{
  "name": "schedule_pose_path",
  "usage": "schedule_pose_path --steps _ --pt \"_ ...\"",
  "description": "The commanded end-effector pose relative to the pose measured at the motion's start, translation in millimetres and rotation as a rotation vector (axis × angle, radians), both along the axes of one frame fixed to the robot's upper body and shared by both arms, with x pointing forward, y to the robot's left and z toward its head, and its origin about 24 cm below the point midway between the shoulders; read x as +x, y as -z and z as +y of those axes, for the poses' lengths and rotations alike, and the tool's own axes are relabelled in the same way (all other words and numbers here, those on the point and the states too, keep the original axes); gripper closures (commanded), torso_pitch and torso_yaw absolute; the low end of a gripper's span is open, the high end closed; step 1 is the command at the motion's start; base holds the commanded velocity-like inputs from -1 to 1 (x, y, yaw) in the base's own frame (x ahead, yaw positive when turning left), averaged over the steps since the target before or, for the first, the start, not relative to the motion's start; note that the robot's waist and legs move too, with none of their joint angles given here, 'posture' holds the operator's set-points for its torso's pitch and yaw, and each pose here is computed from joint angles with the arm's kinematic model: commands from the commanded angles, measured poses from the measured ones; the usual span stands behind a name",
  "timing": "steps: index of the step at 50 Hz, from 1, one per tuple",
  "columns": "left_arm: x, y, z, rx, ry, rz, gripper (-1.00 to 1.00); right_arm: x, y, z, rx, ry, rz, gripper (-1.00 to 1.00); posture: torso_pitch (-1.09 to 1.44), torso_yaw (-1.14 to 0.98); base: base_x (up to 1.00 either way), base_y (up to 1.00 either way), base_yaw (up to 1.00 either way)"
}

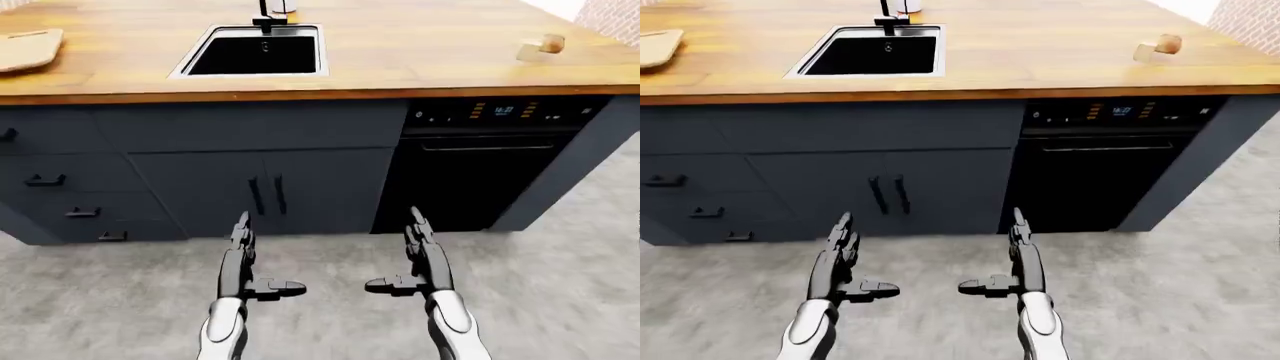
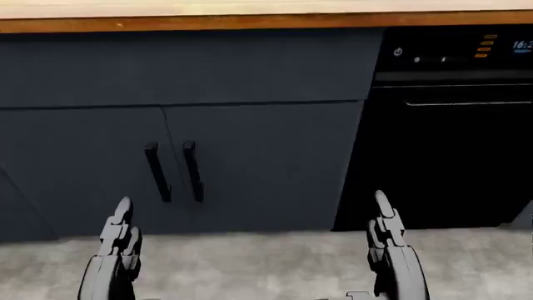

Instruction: Place the bread and cheese on the cutting board.

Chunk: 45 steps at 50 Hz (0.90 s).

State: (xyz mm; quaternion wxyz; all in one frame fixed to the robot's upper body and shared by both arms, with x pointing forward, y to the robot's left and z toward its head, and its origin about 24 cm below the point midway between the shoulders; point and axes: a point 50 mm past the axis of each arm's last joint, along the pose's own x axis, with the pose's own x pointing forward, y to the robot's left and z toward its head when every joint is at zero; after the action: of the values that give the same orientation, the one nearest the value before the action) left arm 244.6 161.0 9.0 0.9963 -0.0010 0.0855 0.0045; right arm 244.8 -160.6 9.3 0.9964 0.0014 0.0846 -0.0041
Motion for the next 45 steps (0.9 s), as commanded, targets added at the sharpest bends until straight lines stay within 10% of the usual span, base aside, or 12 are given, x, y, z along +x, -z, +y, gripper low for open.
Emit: schedule_pose_path --steps 1,8,11,16,25,36,45 --pt "9.3 -27 -0.2 0.029 0.021 -0.140 -1.00 16.3 -33 2 -0.045 0.026 -0.193 -1.00 0.00 0.00 0.00 0.00 0.00" --pt "9.5 -27 -3.1 0.040 0.043 -0.123 -1.00 21.2 -39 1 -0.006 0.063 -0.110 -1.00 0.00 0.00 0.00 0.00 0.00" --pt "8.3 -43 -0.7 0.047 0.034 -0.135 -1.00 24.8 -54 3 -0.069 0.035 -0.281 -1.00 0.00 0.00 0.00 0.00 0.00" --pt "14.1 -105 7.0 0.077 0.021 -0.283 -1.00 31.4 -96 10 -0.023 0.024 -0.274 -1.00 0.00 0.00 0.00 0.00 0.00" --pt "32.5 -173 9.4 0.149 0.035 -0.361 -1.00 45.8 -159 9 -0.066 -0.020 -0.386 -1.00 0.00 0.00 0.00 0.00 0.00" --pt "50.2 -220 15.5 0.231 0.022 -0.384 -1.00 67.1 -204 8 -0.080 -0.027 -0.519 -1.00 0.00 0.00 0.00 0.00 0.00" --pt "29.4 -236 13.5 0.254 0.010 -0.425 -1.00 52.3 -214 12 -0.060 -0.029 -0.534 -1.00 0.00 0.00 0.00 -0.29 0.00"
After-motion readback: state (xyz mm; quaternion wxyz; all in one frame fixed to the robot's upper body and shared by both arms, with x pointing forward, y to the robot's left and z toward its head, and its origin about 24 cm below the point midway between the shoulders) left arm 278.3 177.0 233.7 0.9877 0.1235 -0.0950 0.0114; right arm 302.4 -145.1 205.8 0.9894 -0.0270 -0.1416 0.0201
